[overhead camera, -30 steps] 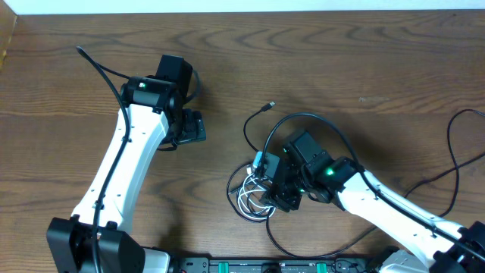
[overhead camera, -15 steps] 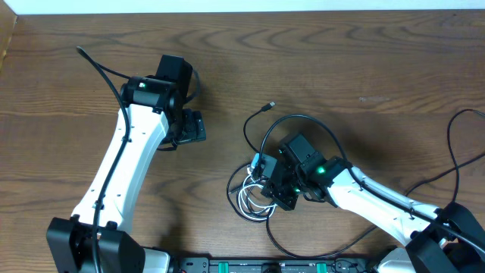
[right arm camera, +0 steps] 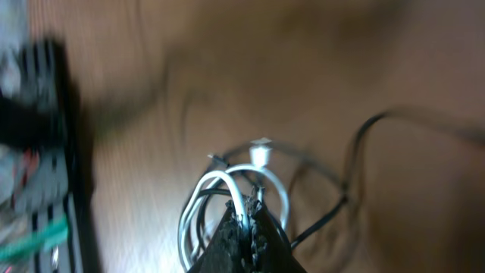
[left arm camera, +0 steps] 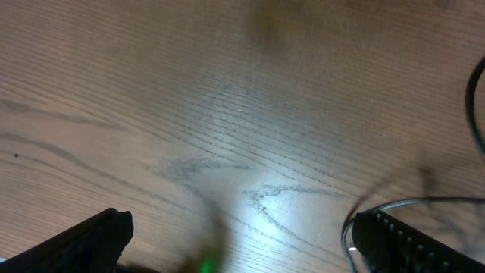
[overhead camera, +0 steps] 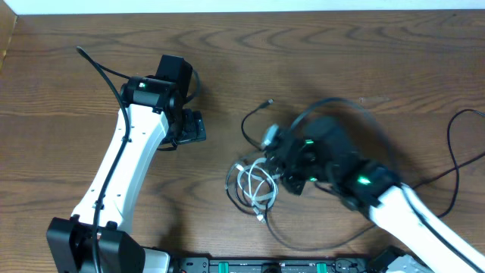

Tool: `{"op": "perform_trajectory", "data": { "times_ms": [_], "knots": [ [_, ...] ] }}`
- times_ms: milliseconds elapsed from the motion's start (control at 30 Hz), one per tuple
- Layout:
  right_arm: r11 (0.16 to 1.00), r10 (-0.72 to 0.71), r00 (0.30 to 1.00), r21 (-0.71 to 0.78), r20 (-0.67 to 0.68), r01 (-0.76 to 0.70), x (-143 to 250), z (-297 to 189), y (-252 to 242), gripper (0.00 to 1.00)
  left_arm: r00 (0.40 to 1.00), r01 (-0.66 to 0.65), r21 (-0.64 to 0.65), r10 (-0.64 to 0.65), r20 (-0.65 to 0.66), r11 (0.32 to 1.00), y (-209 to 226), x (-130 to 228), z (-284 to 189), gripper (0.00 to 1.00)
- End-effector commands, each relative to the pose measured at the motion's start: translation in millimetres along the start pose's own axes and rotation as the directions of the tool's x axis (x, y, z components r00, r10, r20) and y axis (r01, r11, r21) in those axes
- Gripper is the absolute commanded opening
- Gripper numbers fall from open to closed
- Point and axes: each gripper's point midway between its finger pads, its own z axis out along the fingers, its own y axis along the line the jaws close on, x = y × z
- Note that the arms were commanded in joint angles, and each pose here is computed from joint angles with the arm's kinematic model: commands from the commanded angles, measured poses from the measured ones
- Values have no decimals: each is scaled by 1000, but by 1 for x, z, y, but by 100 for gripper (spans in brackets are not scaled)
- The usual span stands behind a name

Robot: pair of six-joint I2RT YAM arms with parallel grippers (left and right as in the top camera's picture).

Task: Untangle cables
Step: 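Pull the white cable rightward out of the bundle with the right gripper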

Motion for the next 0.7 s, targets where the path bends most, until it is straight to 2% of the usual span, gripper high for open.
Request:
{"op": "perform_trajectory", "data": {
  "times_ms": [0, 267, 433, 667],
  "knots": [
    [989, -11, 983, 145, 181, -15, -50, -52, -13, 1, 1000, 17, -5, -17, 19, 1000, 3, -4, -4, 98],
    [923, -138, 895, 383, 424, -39, -93, -145, -27, 1, 1000, 17, -5, -17, 19, 1000, 3, -4, -4, 98],
    [889, -159, 847, 446, 508, -100, -103, -180, -33, 1, 1000, 17, -5, -17, 19, 1000, 3, -4, -4, 98],
    [863, -186, 795, 483, 577, -149, -116, -204, -42, 1, 1000, 17, -5, -17, 19, 1000, 3, -4, -4, 98]
  ]
}}
